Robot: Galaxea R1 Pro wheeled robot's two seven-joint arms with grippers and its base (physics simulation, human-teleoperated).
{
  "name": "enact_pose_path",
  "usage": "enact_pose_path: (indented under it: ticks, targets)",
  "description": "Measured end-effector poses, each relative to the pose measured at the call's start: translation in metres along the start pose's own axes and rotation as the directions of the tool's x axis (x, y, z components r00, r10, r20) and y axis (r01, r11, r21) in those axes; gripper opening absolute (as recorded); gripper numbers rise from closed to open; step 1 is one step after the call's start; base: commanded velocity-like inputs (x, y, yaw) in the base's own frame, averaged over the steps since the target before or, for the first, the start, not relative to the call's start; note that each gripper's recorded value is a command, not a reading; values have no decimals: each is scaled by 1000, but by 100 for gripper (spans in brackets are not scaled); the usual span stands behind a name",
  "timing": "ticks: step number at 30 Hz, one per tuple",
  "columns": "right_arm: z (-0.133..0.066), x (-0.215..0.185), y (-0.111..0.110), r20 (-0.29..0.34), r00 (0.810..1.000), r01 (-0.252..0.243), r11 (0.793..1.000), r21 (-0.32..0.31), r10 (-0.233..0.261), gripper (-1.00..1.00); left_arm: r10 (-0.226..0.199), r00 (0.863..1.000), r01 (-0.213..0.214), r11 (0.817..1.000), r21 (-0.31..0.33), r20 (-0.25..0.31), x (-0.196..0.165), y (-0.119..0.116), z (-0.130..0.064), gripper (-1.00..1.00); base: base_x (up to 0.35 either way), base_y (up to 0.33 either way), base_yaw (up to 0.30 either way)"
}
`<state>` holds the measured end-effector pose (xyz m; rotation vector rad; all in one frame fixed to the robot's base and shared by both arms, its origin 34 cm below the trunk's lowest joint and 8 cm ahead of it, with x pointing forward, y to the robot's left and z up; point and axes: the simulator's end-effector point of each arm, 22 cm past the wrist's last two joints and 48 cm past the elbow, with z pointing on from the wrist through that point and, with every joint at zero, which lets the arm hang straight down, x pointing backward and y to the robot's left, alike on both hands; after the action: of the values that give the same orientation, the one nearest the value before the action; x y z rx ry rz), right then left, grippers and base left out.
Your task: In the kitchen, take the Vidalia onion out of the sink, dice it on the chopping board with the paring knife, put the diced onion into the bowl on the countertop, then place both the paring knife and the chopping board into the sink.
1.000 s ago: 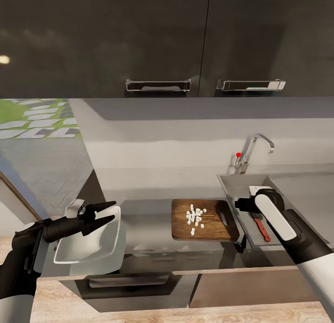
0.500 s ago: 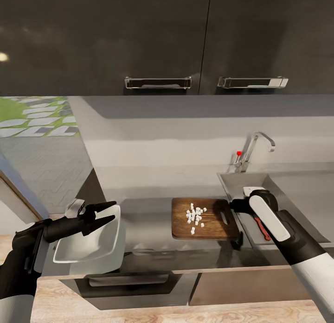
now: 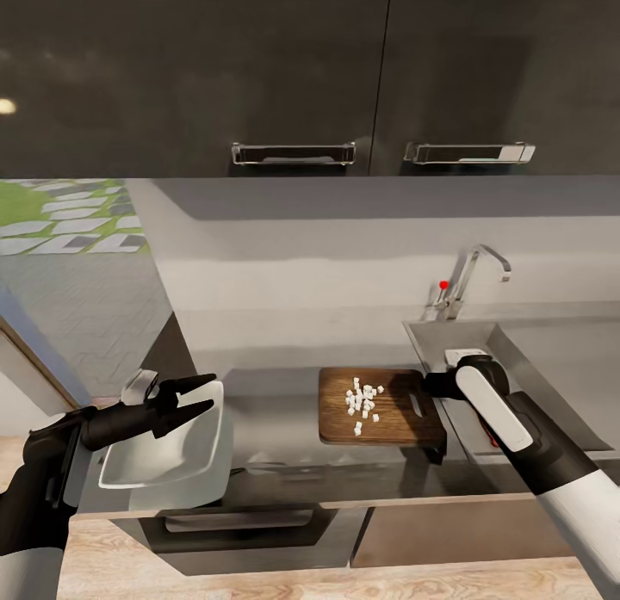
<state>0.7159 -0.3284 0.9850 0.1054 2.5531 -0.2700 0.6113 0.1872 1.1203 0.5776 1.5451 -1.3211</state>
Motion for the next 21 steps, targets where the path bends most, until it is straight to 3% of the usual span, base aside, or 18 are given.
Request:
enact_pose_path:
  ticks: [21]
  targets:
    - [8,6,1,-16,1000,3,1000,2,-3,100,-16,1000,16,1000,-4,-4,7,5,0,100,0,0,0]
